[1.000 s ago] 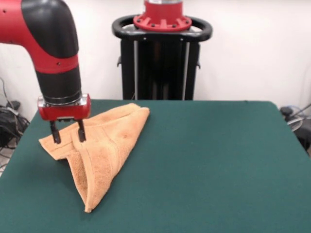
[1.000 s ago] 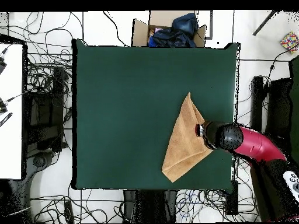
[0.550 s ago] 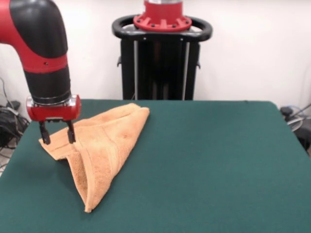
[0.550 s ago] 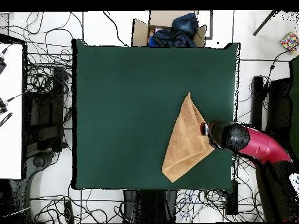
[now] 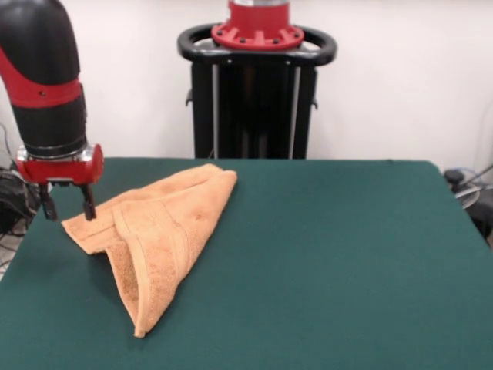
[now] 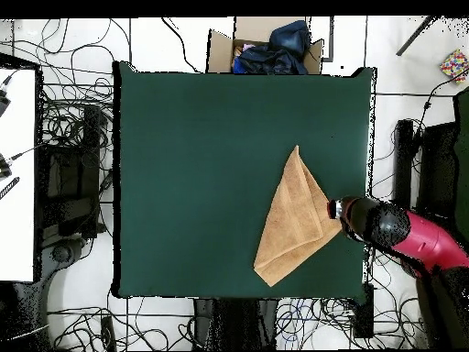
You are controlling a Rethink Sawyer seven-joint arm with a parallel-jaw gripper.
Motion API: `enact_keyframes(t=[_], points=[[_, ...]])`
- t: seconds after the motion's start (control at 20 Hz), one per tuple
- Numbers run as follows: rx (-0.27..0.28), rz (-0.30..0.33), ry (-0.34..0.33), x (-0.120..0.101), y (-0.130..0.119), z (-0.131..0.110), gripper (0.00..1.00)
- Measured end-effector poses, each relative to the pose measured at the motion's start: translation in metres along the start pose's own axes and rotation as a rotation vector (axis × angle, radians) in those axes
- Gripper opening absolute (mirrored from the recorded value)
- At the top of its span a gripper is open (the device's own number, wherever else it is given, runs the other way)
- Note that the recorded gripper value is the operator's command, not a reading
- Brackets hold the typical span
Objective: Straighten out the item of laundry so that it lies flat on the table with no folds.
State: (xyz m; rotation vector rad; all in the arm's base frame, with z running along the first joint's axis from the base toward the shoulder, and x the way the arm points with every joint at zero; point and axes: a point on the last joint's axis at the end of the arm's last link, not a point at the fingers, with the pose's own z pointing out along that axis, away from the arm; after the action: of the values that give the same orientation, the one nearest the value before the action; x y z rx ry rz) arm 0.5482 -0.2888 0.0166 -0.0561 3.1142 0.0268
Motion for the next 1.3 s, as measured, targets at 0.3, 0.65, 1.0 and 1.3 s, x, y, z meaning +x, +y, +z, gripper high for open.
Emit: enact_keyframes(t=[0.3, 0.65, 1.0, 1.3], points=[[-0.002, 0.014, 0.003, 0.007, -0.006, 0.000, 1.00], [-0.023, 0.007, 0.022, 0.016, 0.006, 0.002, 1.00], [-0.044, -0.010, 0.043, 0.023, 0.023, 0.005, 1.00], [-0.059, -0.020, 0.056, 0.028, 0.034, 0.009, 1.00]])
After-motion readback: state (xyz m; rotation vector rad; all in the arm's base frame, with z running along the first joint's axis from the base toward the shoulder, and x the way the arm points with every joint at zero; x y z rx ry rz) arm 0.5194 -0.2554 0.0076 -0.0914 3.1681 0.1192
